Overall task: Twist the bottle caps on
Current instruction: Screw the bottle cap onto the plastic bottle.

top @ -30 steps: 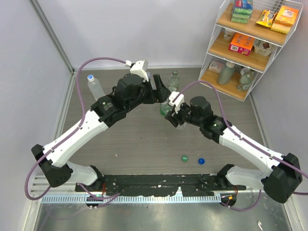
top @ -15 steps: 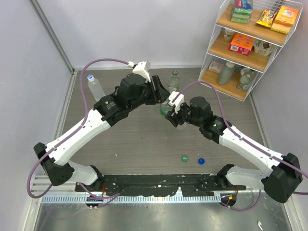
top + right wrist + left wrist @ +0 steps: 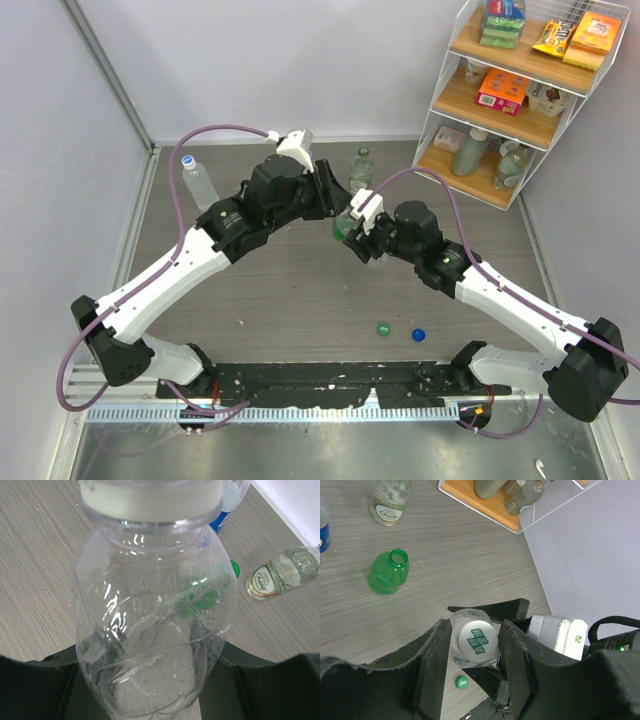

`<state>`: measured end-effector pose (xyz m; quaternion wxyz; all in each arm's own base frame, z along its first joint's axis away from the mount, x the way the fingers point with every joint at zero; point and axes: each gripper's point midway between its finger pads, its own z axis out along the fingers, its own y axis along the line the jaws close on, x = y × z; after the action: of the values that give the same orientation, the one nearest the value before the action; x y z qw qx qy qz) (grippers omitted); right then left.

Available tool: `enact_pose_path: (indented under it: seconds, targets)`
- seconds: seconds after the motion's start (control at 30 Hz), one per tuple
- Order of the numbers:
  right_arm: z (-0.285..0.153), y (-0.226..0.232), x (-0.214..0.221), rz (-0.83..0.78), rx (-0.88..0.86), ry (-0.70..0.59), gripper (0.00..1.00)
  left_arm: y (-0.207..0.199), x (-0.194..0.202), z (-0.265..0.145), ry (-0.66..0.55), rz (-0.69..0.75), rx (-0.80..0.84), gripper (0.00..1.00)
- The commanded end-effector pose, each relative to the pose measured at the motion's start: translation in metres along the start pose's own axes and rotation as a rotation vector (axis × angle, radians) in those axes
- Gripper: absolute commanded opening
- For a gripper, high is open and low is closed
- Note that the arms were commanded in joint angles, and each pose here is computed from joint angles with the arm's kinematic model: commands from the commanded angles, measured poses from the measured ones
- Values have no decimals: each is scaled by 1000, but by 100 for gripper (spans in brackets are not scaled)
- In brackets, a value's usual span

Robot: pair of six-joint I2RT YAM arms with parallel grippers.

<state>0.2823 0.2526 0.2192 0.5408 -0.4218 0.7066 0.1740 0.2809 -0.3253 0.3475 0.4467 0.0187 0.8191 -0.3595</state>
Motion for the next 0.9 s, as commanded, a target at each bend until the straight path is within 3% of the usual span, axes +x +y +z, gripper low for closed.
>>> enact_pose_path:
  seconds: [0.0,0.4,0.57,0.67,0.87]
  targets:
    - [-5,-8,-35,1,35,-113,1,-6,-1,2,-12,-20,27,49]
    - [-5,-6,-34,12,26,-106,1,-9,4,4,12,-13,52,32]
    - [-11,10,-41,16,-67,-120,1,-15,17,-2,67,96,128,20]
    - [-23,29,-50,-7,-176,-148,1,-23,33,-13,139,170,237,10]
    - [-47,67,-69,-30,-398,-227,1,-52,64,-47,235,343,589,13]
